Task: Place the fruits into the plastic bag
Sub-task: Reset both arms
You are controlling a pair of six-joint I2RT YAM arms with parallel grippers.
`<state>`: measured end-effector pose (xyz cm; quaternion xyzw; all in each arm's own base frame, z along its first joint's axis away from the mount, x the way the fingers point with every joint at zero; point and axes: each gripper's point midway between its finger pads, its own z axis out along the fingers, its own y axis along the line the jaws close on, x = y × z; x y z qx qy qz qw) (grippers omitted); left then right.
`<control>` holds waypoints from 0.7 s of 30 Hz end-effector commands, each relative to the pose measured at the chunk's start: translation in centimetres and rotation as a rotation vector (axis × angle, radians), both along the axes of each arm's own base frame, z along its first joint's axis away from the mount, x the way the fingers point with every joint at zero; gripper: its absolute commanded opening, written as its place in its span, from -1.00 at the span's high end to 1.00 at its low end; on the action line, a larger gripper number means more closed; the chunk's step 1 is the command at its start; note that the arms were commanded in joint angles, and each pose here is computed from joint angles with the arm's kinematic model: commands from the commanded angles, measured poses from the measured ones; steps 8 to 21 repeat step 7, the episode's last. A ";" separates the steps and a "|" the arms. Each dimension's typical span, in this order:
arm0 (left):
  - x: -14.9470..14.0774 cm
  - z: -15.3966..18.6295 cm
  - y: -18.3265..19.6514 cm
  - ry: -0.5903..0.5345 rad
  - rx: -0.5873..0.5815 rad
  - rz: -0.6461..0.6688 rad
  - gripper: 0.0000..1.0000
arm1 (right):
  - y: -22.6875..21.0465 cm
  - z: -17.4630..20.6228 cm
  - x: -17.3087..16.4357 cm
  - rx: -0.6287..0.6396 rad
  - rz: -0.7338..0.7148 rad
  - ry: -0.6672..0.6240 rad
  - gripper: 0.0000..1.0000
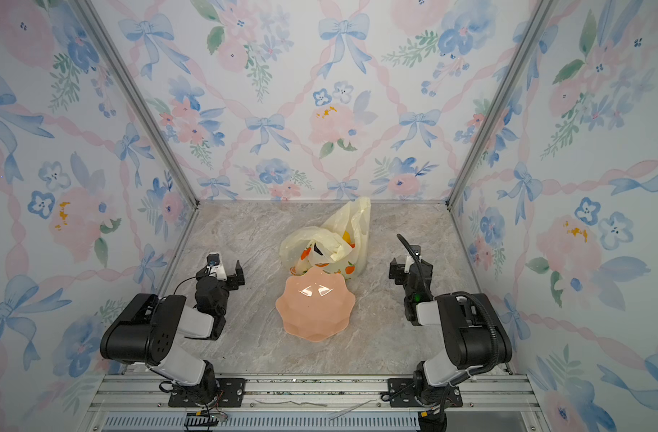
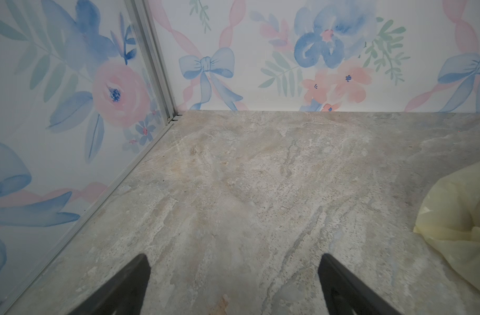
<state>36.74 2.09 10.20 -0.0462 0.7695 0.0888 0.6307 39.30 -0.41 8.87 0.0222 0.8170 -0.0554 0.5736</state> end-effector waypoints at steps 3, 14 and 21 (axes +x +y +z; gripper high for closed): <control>0.3 1.0 0.2 -0.038 -0.015 0.015 -0.96 | -0.1 0.9 0.7 0.020 0.001 -0.017 -0.93; 0.3 1.0 0.2 -0.039 -0.016 0.016 -0.96 | 0.0 0.9 0.6 0.013 0.002 -0.018 -0.92; 0.3 1.0 0.2 -0.039 -0.016 0.016 -0.96 | 0.0 0.9 0.6 0.013 0.002 -0.018 -0.92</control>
